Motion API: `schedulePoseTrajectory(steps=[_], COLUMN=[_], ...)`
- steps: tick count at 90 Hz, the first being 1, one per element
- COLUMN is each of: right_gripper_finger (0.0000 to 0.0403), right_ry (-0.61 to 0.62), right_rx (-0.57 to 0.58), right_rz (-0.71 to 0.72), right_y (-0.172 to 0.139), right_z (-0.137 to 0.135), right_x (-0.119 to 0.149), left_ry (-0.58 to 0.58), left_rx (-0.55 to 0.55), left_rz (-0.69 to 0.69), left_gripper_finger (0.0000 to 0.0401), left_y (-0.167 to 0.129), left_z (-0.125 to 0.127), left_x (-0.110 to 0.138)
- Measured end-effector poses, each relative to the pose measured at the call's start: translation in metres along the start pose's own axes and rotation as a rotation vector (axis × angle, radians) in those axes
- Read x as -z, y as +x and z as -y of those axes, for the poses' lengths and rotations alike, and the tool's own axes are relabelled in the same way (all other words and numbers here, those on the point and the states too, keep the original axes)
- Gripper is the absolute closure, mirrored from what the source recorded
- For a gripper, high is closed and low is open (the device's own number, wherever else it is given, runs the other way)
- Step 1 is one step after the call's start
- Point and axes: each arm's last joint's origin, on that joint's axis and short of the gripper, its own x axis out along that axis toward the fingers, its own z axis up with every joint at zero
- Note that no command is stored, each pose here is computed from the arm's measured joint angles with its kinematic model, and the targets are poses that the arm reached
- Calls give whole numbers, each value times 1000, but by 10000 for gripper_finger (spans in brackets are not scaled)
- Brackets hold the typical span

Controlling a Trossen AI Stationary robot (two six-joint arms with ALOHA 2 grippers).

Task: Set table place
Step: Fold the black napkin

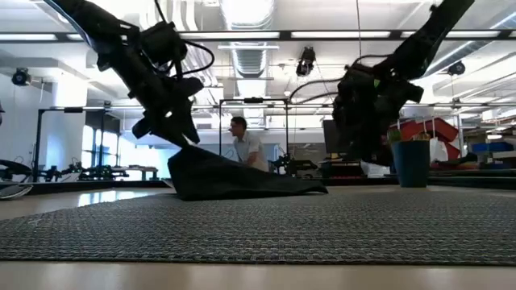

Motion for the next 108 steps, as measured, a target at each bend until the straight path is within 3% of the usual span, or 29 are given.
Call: schedulePoseTrajectory(steps=[12, 25, 75, 87, 102, 108], right_gripper_finger=[274, 286, 282, 307, 383, 395], right_ry=[45, 66, 44, 43, 9, 10], right_rx=[-3, -24, -42, -44, -81, -89], right_rz=[12, 16, -57, -54, -62, -66], right_y=[14, 24, 58, 58, 57, 57], right_z=[12, 19, 10, 8, 4, 3], right_x=[-5, -11, -33, -35, -36, -36], left_ry=[-29, -51, -14, -11, -7, -5], left_rx=[54, 100, 182, 188, 183, 184], left_rz=[-24, -34, 105, 124, 119, 115], left_gripper_finger=[188, 168, 199, 208, 221, 226], left_y=[0, -2, -40, -47, -49, -49], left_z=[2, 5, 15, 15, 15, 15], left_x=[0, -2, -22, -23, -22, -21])
